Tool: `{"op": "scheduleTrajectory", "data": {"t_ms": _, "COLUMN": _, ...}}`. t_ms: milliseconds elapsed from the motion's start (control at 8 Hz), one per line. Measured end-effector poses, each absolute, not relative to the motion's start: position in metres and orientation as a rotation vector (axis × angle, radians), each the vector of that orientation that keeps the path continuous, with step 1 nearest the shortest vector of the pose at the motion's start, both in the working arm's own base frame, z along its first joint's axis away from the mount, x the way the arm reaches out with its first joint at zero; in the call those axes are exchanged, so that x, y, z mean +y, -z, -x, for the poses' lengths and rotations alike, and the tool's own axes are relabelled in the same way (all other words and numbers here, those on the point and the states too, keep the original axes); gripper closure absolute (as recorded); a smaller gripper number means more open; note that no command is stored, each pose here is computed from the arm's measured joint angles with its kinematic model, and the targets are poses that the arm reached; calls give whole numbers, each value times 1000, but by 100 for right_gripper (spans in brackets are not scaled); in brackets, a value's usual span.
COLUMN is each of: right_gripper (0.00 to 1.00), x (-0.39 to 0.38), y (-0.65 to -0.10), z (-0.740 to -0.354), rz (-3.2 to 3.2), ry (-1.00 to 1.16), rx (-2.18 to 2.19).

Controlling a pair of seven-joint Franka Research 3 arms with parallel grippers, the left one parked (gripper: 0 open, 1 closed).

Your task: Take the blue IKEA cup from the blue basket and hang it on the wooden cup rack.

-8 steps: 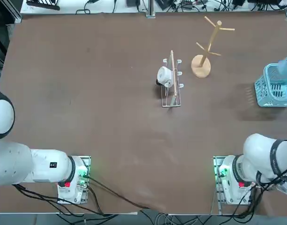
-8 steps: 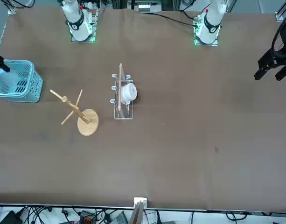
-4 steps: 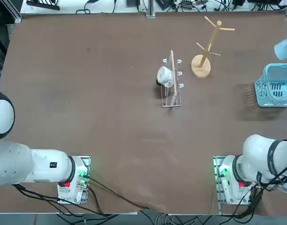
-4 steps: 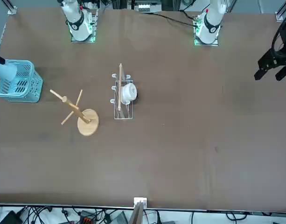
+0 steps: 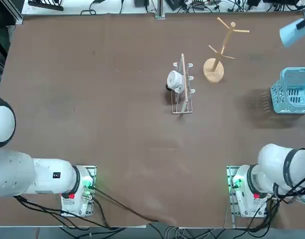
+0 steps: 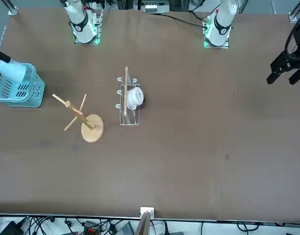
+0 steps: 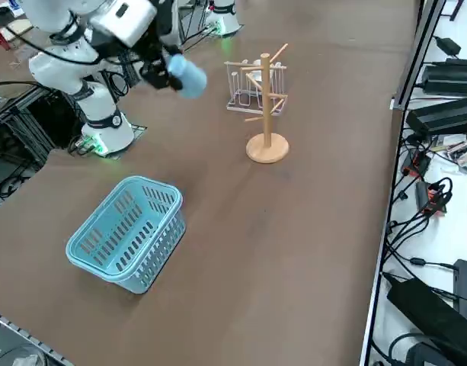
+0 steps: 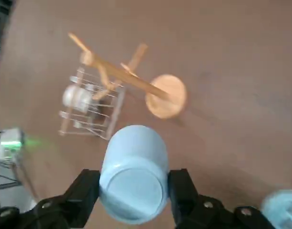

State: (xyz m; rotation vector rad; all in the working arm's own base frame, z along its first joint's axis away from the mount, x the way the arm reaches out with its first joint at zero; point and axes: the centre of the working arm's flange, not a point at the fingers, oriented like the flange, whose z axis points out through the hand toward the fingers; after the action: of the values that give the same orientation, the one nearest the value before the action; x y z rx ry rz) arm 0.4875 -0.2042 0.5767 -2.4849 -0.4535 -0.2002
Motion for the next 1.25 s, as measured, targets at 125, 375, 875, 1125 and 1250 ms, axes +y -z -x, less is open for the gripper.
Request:
{"op": "scheduleTrajectory", "data": {"t_ms": 125, "right_gripper": 18, "x": -189, "y": -579, "z": -493, "rz": 2441, "ry": 214, "rx": -480}}
{"op": "scheduleTrajectory", "data": {"t_ms": 375, "right_gripper": 18, "x": -158, "y": -576, "z": -510, "rz": 2369, "ry": 227, "rx": -530}}
{"op": "scheduleTrajectory", "data": {"t_ms": 875, "right_gripper": 18, "x": -123, "y": -522, "z": -558, "rz": 2315, "ry": 214, "rx": -543}}
{"op": "scheduleTrajectory", "data": {"t_ms": 1125, "right_gripper": 18, "x": -111, "y": -506, "z": -571, "rz": 2317, "ry": 213, "rx": -553}}
{"op": "scheduleTrajectory", "data": {"t_ms": 1250, "right_gripper": 18, "x": -104, "y": -505, "z": -575, "rz": 2320, "ry": 221, "rx": -563}}
